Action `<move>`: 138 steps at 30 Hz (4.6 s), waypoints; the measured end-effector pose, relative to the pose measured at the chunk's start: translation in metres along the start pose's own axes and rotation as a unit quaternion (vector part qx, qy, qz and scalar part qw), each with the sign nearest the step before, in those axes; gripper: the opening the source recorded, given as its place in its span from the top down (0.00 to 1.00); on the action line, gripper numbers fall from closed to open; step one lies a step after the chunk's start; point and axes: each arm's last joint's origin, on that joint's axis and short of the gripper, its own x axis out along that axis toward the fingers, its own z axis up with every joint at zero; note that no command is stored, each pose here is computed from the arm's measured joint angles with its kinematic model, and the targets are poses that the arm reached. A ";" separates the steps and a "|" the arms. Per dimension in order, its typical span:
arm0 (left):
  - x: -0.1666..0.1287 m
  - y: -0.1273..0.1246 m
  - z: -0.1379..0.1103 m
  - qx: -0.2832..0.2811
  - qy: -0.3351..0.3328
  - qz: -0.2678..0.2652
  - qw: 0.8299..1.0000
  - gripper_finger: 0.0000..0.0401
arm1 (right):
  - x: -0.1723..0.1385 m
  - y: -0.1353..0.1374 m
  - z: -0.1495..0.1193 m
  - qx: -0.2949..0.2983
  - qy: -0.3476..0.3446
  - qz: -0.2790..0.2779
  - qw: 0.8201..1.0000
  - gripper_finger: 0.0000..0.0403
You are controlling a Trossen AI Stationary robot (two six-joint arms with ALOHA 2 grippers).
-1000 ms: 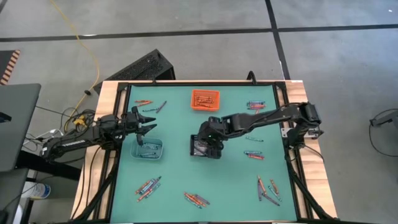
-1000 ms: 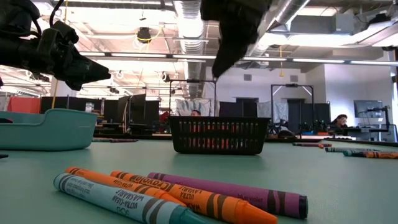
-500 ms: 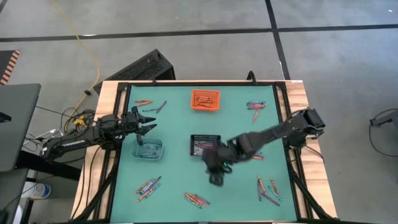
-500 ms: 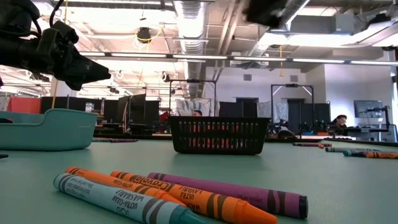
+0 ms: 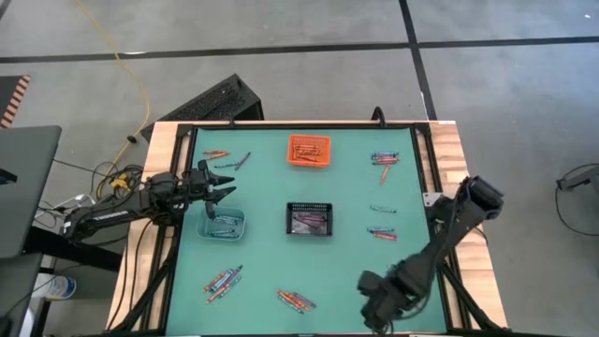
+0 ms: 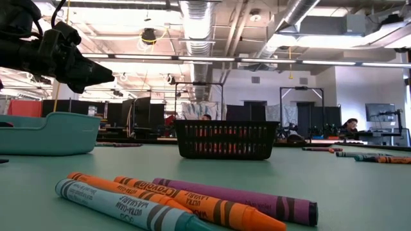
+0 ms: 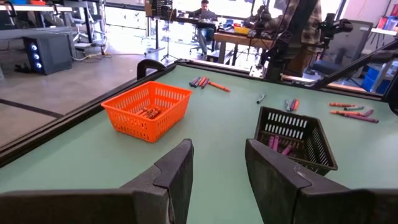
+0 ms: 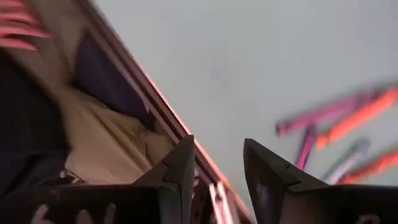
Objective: Sort crayons
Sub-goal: Put the violet crayon into the black bin, then put the blue crayon into the light blue bin
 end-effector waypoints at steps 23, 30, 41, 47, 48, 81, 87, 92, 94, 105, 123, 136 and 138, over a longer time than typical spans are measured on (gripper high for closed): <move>0.000 0.000 0.000 0.000 0.000 0.000 1.000 0.66 | 0.074 -0.060 -0.035 -0.018 0.066 -0.098 0.993 0.67; 0.000 0.000 0.000 0.000 0.000 0.000 1.000 0.66 | 0.084 -0.073 -0.034 0.001 0.069 -0.107 0.992 0.68; 0.000 0.000 0.000 0.000 0.000 0.000 1.000 0.66 | 0.086 -0.075 -0.031 0.011 0.073 -0.100 0.992 0.91; 0.000 0.000 0.000 0.000 0.000 0.000 1.000 0.66 | 0.068 -0.072 -0.026 0.020 0.072 -0.074 0.995 0.97; 0.000 0.000 0.000 0.000 0.000 0.000 1.000 0.66 | 0.062 -0.071 -0.025 0.020 0.066 -0.068 0.995 0.97; 0.000 0.000 0.000 0.000 0.003 0.000 1.000 0.66 | -0.060 -0.093 0.192 -0.318 -0.389 -0.080 0.861 0.99; 0.001 0.000 0.000 0.000 0.004 0.001 1.000 0.66 | -0.057 -0.105 0.205 -0.311 -0.370 -0.084 0.871 0.98; 0.000 0.000 0.000 0.000 0.003 0.000 1.000 0.66 | -0.061 -0.109 0.207 -0.304 -0.377 -0.084 0.871 0.92; 0.000 0.000 0.000 0.000 0.003 0.000 1.000 0.66 | -0.061 -0.109 0.207 -0.305 -0.375 -0.084 0.871 0.90; 0.000 0.000 0.000 0.000 0.003 0.000 1.000 0.66 | -0.056 -0.107 0.199 -0.300 -0.350 -0.087 0.883 0.85; 0.000 0.000 0.000 0.000 0.003 0.000 1.000 0.66 | 0.010 -0.085 0.119 -0.306 -0.290 -0.123 0.898 0.84; 0.000 -0.001 0.002 -0.198 -0.006 -0.009 0.980 0.66 | 0.046 -0.068 0.065 -0.335 -0.337 -0.047 0.878 0.84; 0.000 -0.001 0.001 -0.244 -0.003 -0.010 0.970 0.66 | 0.047 -0.067 0.063 -0.349 -0.346 -0.058 0.869 0.84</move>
